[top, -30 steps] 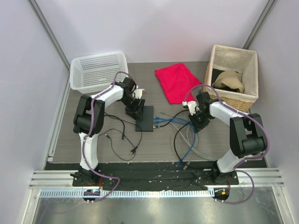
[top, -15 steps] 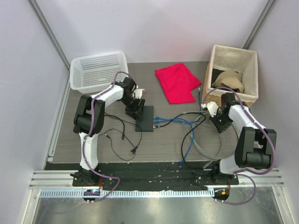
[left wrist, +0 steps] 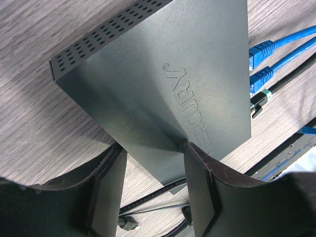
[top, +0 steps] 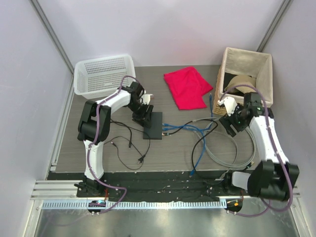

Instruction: Pull the plug from the switch port

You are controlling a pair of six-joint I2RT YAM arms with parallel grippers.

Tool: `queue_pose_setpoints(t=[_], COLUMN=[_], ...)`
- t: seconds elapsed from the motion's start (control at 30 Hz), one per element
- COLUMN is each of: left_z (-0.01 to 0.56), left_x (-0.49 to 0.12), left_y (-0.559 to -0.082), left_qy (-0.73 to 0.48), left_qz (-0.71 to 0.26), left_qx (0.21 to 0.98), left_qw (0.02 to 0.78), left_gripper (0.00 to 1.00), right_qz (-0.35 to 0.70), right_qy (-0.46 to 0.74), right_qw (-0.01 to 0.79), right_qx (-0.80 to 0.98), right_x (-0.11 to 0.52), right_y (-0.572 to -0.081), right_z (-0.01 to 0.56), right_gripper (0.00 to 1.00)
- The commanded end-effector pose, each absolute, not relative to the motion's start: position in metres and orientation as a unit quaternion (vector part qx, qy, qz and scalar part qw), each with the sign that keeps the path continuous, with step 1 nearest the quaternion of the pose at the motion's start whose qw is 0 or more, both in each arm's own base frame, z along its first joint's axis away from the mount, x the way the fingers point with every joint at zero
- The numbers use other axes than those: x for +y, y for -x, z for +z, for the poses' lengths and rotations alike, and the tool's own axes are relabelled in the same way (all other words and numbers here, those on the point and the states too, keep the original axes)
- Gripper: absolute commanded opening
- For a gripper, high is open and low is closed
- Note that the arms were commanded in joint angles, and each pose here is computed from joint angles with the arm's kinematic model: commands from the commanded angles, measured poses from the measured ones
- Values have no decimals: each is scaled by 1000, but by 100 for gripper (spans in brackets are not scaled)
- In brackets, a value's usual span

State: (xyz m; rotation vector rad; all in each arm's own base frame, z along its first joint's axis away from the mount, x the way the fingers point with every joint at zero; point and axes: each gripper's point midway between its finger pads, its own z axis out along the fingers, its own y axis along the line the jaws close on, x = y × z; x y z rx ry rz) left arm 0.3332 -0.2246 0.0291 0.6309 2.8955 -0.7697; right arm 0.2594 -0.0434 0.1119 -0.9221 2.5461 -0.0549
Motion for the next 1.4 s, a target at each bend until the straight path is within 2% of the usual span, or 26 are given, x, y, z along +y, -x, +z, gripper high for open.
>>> queue_pose_setpoints(t=[0.0, 0.07, 0.23, 0.33, 0.37, 0.57, 0.67, 0.77, 0.9, 1.03, 1.37], left_z=[14, 18, 19, 21, 20, 19, 20, 20, 20, 17, 16], left_x=[-224, -224, -222, -221, -220, -215, -215, -214, -214, -214, -212], left_y=[-331, -332, -329, -329, -328, -326, -326, -326, -327, -326, -325], left_qy=[-221, -222, -223, -225, -226, -232, -234, -235, -235, -235, -236], left_qz=[-230, -229, -227, -225, -223, -212, -211, -209, -210, -210, -206], left_qx=[947, 947, 947, 947, 947, 948, 947, 948, 947, 948, 948], left_qw=[38, 44, 43, 46, 46, 50, 53, 53, 55, 52, 51], left_gripper=[54, 54, 55, 55, 55, 55, 55, 55, 55, 55, 55], right_qz=[24, 37, 160, 210, 234, 283, 324, 373, 394, 423, 426], right_qy=[373, 358, 319, 323, 321, 324, 298, 265, 252, 262, 292], right_qw=[321, 345, 381, 394, 376, 400, 387, 333, 296, 228, 162], right_qx=[870, 867, 853, 834, 837, 809, 810, 825, 833, 837, 841], right_x=[-9, -2, 39, 64, 79, 132, 156, 180, 202, 234, 275], right_y=[-260, -265, -290, -307, -314, -358, -386, -405, -420, -414, -404], right_z=[174, 187, 221, 249, 246, 277, 268, 240, 197, 146, 88], right_gripper=[86, 90, 90, 88, 87, 84, 84, 76, 74, 71, 68])
